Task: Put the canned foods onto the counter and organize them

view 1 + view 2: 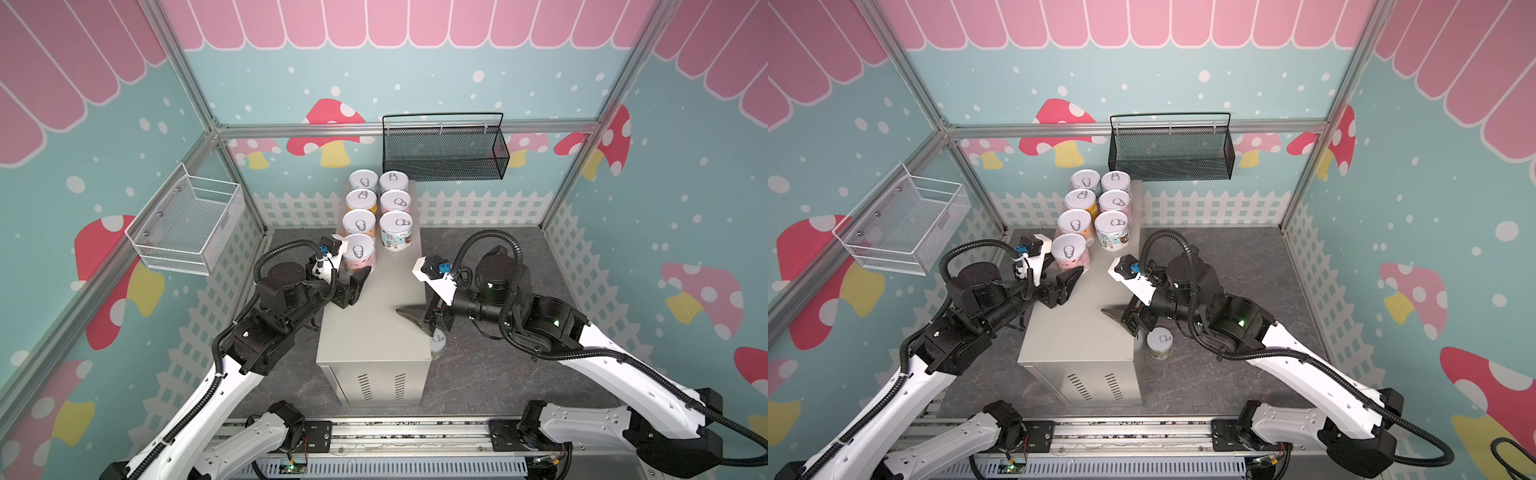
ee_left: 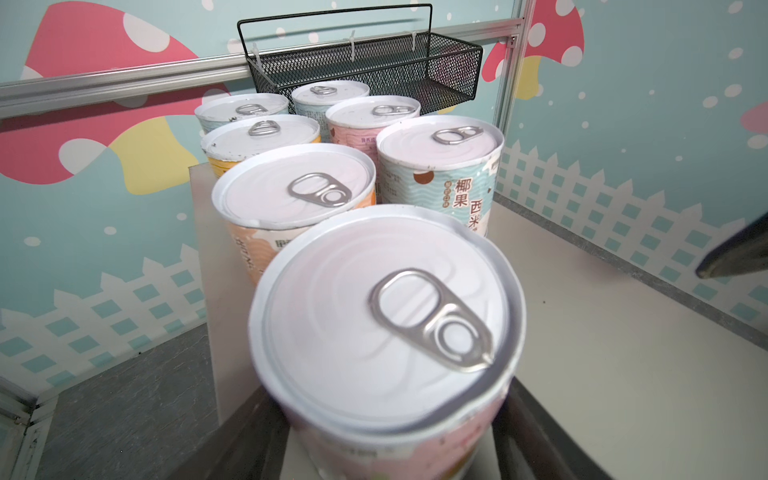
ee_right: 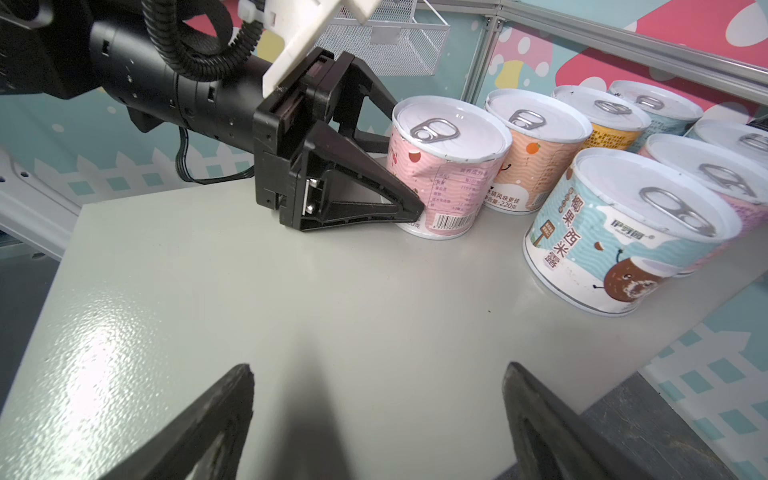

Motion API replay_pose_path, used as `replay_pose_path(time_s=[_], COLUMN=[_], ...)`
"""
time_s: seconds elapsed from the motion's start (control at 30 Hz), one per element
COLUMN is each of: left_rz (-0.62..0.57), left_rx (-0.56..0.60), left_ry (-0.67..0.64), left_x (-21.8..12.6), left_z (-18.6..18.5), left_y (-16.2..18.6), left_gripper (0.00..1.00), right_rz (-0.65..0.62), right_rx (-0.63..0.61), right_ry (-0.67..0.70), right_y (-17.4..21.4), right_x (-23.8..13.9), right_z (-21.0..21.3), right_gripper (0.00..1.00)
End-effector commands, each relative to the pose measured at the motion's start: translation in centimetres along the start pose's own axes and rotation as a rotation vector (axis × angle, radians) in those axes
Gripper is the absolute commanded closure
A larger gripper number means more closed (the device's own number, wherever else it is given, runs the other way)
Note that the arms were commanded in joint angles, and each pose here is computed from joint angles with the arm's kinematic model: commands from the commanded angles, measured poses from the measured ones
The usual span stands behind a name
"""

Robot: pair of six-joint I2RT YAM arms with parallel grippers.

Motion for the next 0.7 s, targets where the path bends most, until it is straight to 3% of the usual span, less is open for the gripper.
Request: replay_pose_path(time_s=[0.0,0.57,0.67], left_rz=[0.062,0.068,0.067], left_rx=[0.004,-0.011,-0.015], left_ry=[-0.005,0.022,0.024], left_x=[0.47,0.79,0.72], left_z=[0.19,-0.11,-0.17], left_y=[2.06,2.31,2.26], left_gripper=[0.26,0.25,0.16], right_rz=[-0.031,-0.037,-0.041], right_rx=[-0.001,0.009,0.012], right_ry=[-0.019,-0.028,-0.025], right_y=[-0.88,-0.95,-1.07], right_x=[-0.21,-0.46,-0.49], right_z=[0.39,0.57,0.51], right_gripper=[0.05,0.06,0.06])
Point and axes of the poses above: each gripper's point midway between its finger pads, its own x axis out along the fingers, its own z axis along the line the jaws close on, y = z × x, the point moved 1 cm from there along -x, back along the fingers, and after that the axes turned 4 degrees about x, right-handed, at the moved point
